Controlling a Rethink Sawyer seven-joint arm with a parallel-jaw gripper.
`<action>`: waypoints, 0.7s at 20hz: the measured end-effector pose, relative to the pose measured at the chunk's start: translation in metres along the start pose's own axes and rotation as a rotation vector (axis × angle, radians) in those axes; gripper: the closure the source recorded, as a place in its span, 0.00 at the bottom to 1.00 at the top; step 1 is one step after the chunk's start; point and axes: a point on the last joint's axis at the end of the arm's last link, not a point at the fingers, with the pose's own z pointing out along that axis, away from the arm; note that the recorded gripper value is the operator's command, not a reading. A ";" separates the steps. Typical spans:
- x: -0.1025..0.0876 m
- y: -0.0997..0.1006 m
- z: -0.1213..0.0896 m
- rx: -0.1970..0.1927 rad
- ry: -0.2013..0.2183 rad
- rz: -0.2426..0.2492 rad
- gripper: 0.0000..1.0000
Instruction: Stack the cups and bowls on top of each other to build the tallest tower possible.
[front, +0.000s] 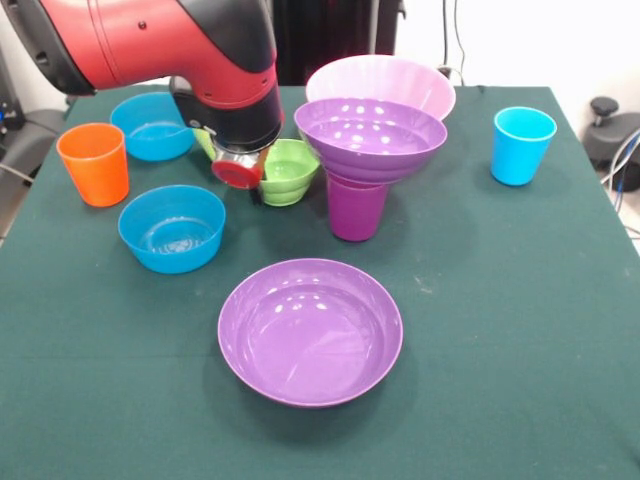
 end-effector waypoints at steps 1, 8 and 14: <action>-0.001 0.000 -0.002 -0.007 -0.013 0.008 1.00; 0.014 0.003 -0.011 -0.050 -0.091 0.082 1.00; 0.028 0.008 -0.010 -0.063 -0.103 0.104 1.00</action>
